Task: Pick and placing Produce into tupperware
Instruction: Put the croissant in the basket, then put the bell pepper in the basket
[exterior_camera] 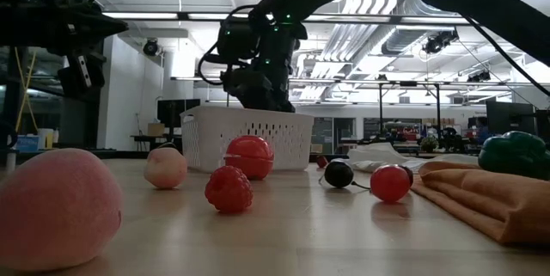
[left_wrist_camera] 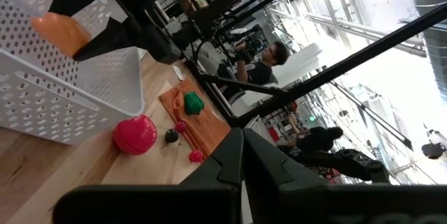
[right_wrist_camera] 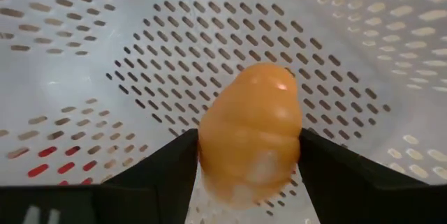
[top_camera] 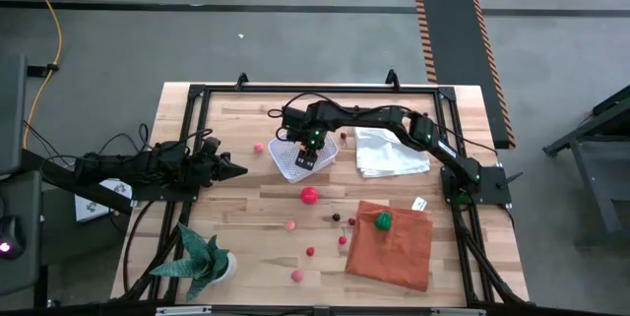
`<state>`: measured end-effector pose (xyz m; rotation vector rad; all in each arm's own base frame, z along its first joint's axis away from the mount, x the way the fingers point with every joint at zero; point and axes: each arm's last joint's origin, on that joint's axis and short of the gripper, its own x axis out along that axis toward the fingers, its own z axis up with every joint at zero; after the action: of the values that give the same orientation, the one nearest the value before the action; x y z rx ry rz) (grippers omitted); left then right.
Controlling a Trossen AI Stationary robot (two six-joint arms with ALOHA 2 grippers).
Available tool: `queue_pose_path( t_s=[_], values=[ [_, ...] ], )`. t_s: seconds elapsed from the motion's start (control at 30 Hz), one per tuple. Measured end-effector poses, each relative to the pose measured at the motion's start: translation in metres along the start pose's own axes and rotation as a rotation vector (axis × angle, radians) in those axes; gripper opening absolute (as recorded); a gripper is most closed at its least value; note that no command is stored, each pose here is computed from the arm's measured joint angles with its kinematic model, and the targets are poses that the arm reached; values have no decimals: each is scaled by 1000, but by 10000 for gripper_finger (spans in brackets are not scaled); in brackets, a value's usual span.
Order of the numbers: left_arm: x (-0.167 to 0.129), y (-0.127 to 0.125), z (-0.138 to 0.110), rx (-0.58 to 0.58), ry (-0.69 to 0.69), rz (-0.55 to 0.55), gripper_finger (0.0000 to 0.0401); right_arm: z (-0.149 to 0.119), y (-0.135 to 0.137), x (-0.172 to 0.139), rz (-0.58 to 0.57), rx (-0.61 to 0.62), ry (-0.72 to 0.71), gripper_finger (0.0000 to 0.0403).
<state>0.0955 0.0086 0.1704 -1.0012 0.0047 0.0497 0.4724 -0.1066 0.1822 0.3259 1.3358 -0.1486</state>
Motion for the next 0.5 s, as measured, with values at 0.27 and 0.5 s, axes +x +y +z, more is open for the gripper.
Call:
queue_pose_path(
  t_s=[0.27,0.5],
  values=[
    [0,0,0,0,0,0,1,0,0,0,0,0,0,241],
    [0,0,0,4,0,0,1,1,0,0,1,-4,-15,241]
  ],
)
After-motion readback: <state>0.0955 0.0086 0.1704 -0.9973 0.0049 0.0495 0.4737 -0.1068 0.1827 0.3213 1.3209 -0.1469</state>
